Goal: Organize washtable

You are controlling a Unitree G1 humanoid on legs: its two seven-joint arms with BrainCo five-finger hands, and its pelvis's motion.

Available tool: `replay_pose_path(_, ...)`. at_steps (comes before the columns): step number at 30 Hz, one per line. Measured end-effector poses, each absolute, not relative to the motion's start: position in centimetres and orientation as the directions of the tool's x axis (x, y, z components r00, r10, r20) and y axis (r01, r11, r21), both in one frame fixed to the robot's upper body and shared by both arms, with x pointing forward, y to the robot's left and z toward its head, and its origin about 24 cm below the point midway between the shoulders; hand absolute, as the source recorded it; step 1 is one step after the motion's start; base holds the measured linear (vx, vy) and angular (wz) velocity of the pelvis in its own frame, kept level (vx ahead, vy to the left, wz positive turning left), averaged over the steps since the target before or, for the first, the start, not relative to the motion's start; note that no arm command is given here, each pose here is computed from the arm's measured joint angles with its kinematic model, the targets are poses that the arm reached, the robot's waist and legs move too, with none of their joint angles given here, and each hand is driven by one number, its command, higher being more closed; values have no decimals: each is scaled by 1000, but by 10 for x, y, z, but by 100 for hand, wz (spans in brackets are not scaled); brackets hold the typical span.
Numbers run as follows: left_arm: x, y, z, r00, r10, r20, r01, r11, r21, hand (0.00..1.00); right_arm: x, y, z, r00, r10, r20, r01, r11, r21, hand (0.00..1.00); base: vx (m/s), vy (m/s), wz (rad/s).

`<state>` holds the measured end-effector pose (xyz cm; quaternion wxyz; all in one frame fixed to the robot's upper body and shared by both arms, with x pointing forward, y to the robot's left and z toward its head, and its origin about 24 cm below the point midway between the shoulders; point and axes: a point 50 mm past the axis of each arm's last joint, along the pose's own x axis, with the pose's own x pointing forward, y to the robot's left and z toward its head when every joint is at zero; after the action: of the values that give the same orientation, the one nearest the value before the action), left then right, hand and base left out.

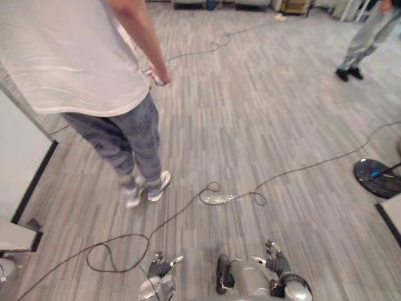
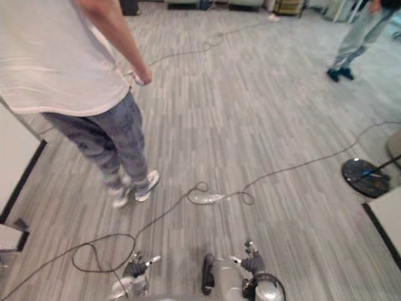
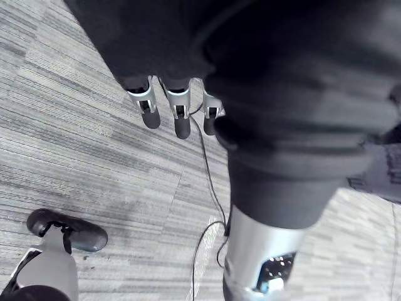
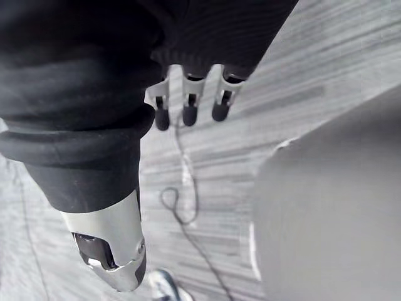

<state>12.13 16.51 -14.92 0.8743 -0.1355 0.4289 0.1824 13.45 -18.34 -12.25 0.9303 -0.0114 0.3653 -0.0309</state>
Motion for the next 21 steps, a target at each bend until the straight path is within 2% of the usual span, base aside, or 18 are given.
replay_pose_path(3, 114, 182, -149, 552, 251, -795, -467, 883, -45, 0, 134, -176, -126, 720, -46, -693, 41, 999, -24, 0, 703, 10, -70)
replay_pose_path(4, 111, 189, -147, 558, 270, -785, -468, 883, -29, 0, 132, -163, -129, 709, -14, -705, 26, 1000, 7, 0, 672, 34, -76)
replay_pose_path(9, 110, 194, -145, 569, 287, -771, -479, 878, -26, 0, 135, -139, -134, 687, 42, -726, 5, 998, 62, 0, 631, 107, -57)
replay_pose_path(11, 104, 186, -147, 563, 263, -783, -454, 891, -27, 0, 132, -143, -137, 675, 35, -737, 0, 999, 47, 0, 614, 155, -44)
replay_pose_path(17, 103, 199, -149, 541, 277, -794, -446, 895, 8, 0, 133, -141, -134, 689, 35, -724, 0, 999, 48, 0, 567, 165, -28)
replay_pose_path(21, 103, 197, -150, 537, 271, -799, -445, 896, 5, 0, 136, -143, -130, 709, 29, -705, 6, 999, 47, 0, 425, 79, 40)
